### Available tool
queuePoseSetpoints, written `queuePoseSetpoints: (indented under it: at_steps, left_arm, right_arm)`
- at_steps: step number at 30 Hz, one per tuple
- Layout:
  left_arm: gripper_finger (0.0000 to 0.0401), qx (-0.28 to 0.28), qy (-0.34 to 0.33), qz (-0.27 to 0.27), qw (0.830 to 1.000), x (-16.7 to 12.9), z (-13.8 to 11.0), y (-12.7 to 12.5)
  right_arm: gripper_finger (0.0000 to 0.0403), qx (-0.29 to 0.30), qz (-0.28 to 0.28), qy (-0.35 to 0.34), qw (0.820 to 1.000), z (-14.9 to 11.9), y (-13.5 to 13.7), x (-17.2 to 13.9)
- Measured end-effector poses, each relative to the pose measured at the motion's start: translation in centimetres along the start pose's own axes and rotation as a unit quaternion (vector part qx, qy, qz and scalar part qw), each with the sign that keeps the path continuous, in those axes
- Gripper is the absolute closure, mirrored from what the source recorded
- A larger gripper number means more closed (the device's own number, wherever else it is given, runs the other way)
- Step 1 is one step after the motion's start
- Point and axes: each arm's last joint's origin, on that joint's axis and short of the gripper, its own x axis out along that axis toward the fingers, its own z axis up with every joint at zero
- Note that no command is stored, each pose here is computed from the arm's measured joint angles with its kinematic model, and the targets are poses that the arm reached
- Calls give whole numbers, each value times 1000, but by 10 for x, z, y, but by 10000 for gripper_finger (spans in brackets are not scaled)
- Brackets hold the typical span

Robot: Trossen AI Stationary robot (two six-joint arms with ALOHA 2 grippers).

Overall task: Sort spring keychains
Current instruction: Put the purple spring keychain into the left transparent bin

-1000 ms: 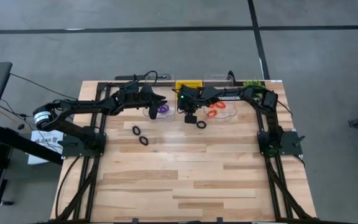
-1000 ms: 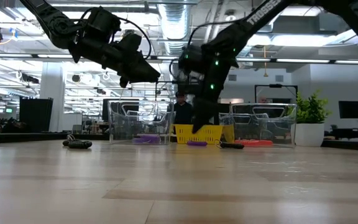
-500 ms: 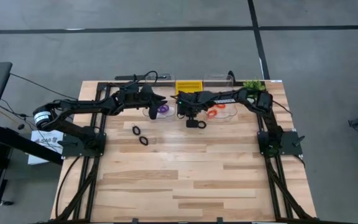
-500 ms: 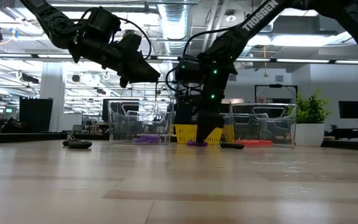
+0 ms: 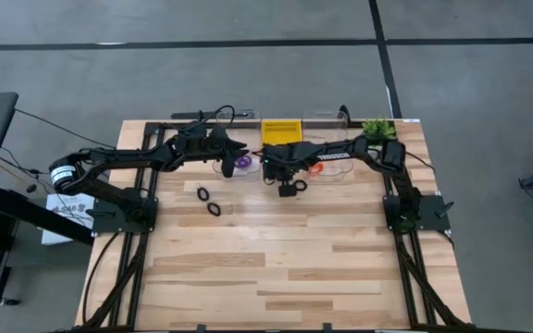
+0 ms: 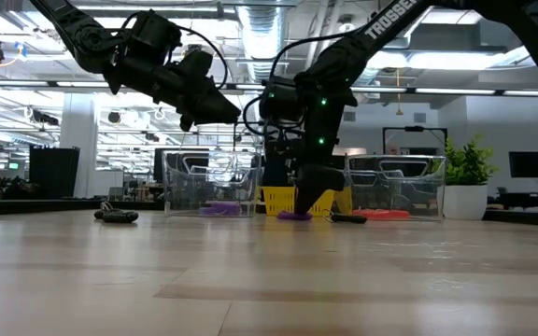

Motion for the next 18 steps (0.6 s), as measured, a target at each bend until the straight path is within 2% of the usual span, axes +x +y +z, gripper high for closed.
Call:
queuePoseSetpoints:
  at_steps: [7,18]
  left_arm:
    - [289,-20,1,-6,1000,1,0,-4]
    - [289,1,9,-42,999,6,-5,-41]
  right_arm:
    - [403,-8,5,-4,1000,7,13,-1]
    - [403,-23,13,-8,1000,18,41,-4]
